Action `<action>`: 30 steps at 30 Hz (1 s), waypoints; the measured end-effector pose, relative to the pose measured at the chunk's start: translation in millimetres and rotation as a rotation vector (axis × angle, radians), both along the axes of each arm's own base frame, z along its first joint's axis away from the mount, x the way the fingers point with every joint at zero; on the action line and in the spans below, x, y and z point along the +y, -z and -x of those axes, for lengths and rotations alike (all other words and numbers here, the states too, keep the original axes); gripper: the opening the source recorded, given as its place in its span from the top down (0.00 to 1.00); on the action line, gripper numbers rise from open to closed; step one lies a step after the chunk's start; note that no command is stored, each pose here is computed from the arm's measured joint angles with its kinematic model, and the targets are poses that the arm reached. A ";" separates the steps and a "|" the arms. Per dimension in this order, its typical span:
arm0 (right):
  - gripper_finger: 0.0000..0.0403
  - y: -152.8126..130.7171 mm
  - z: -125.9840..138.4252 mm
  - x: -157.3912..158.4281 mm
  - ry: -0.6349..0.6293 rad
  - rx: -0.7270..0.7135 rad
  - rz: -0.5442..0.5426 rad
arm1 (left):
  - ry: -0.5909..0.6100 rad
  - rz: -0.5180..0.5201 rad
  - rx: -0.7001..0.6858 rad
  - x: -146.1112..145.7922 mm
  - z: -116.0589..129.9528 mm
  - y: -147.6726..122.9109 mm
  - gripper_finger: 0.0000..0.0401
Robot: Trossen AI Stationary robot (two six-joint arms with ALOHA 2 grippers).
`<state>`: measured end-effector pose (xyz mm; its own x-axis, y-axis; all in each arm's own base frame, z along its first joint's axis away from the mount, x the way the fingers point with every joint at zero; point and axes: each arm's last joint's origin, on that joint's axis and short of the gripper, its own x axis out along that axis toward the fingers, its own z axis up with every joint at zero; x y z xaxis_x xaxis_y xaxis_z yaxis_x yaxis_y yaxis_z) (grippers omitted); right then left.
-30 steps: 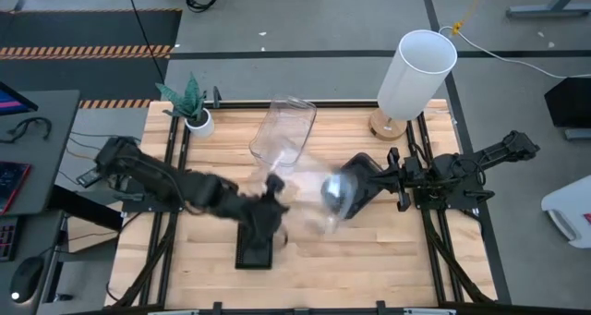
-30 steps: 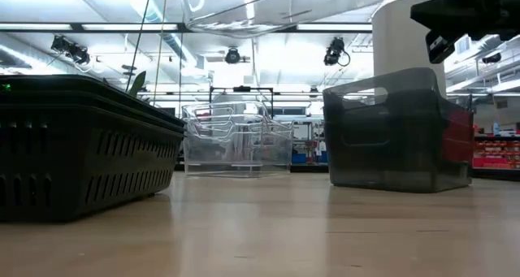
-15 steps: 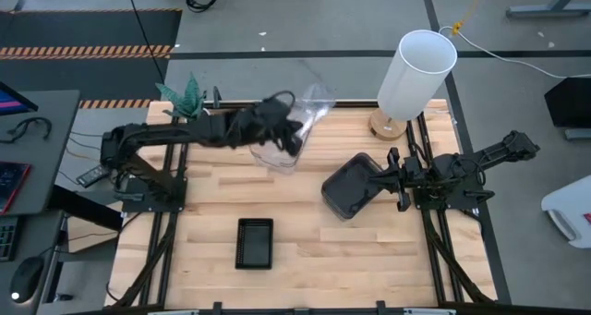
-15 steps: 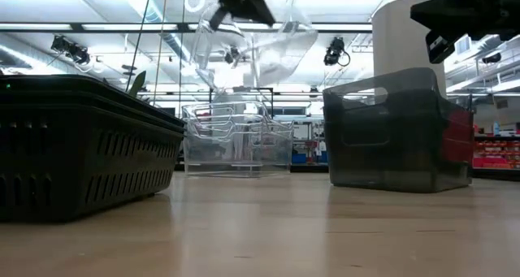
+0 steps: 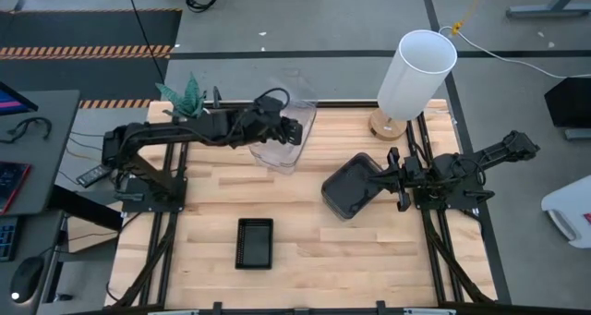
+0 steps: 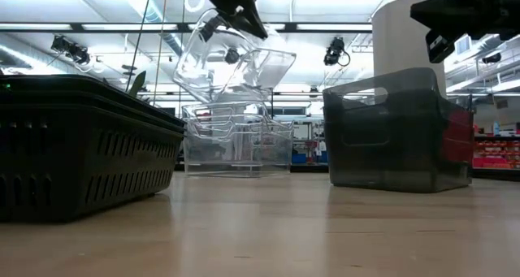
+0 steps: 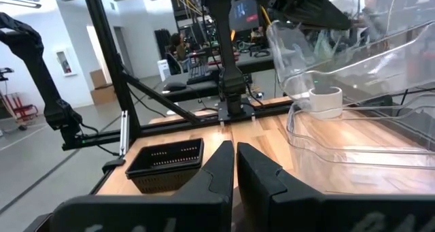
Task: Stack baskets by color
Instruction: Stack the bottom transparent bin on the top of the top transparent bin
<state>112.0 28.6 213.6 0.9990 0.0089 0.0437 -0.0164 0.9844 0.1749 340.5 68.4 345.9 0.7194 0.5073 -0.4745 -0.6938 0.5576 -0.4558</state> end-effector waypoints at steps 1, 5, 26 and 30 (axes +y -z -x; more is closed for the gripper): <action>0.94 0.0 0.0 0.0 0.000 0.000 0.000 | -0.013 0.005 0.005 -2.7 0.3 0.8 0.97; 0.94 -0.1 0.0 0.0 0.000 -0.001 0.000 | -0.061 0.040 0.026 -8.2 0.8 6.2 0.97; 0.94 -1.1 0.1 0.0 0.000 -0.011 -0.004 | -0.047 0.104 0.289 5.4 -26.7 70.4 0.94; 0.94 -1.6 0.1 0.0 0.000 -0.016 -0.005 | 0.008 0.061 0.341 -2.9 -27.8 73.8 0.82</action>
<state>112.0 28.7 215.2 0.9982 0.0089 0.0594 -0.0195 0.9835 0.1800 368.3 65.5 272.1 0.5184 0.4653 -0.7175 -0.8074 0.5428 -0.2313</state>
